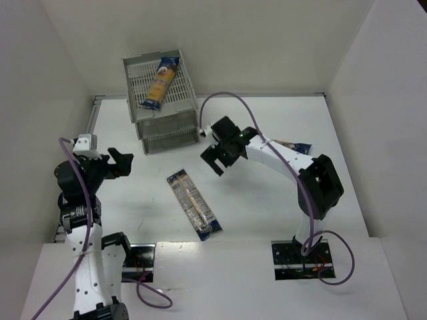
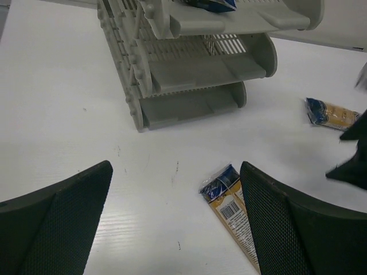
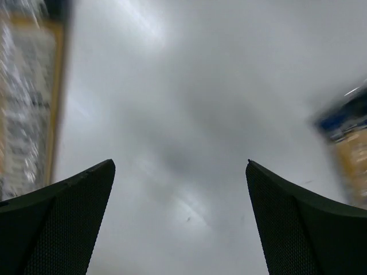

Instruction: Place and organize the pasta boxes and bags onto the shelf

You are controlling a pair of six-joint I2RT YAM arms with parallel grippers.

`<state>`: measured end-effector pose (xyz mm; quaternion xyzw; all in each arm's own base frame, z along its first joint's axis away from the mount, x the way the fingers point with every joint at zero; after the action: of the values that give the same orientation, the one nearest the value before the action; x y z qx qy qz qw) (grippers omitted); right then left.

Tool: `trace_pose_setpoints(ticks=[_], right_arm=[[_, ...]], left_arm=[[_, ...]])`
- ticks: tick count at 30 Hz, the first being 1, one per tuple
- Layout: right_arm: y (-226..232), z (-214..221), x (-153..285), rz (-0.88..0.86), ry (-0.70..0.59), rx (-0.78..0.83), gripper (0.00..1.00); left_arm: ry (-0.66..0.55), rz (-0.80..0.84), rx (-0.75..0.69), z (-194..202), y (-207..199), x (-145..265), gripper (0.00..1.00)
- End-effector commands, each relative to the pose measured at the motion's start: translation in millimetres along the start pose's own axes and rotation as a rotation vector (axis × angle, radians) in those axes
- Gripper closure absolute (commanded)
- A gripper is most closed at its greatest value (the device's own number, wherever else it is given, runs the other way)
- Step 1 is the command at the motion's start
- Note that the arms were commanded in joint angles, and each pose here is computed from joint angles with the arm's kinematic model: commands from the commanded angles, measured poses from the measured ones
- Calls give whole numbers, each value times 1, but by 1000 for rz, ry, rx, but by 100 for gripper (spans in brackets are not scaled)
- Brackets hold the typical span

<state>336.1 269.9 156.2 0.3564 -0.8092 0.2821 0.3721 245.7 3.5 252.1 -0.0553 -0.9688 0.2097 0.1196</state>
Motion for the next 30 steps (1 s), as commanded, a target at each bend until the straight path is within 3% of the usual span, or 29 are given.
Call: trace_pose_setpoints(ticks=[1, 3, 11, 14, 17, 20, 30], right_arm=[[37, 25, 4, -104, 2, 12, 0], [55, 13, -4, -124, -69, 10, 0], [153, 25, -34, -304, -35, -42, 0], [164, 28, -35, -336, -21, -86, 0], [153, 50, -52, -146, 43, -145, 0], [153, 64, -67, -106, 90, -184, 0], [169, 45, -57, -79, 58, -162, 0]], left_arm=[[-53, -1, 10, -7, 1, 2, 1], [-72, -4, 3, -11, 1, 4, 1], [-132, -29, -12, -20, 6, 14, 1], [-151, -22, -25, -22, 3, 17, 1], [-163, -9, -35, -23, -1, 21, 1], [-181, -2, -48, -26, -4, 25, 1], [-192, -8, -52, -25, -4, 27, 1]])
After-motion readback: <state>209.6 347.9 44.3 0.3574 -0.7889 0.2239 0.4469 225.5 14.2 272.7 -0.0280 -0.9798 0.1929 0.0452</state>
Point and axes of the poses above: each gripper's point midway between its finger pads, its own x axis back along the fingers, its own y axis along the line the jaws close on, z = x × y, the point moved 2 cm from there along x, back along the fingers, and after that the axes turned 9 degrees about x, right-handed, at the moved point
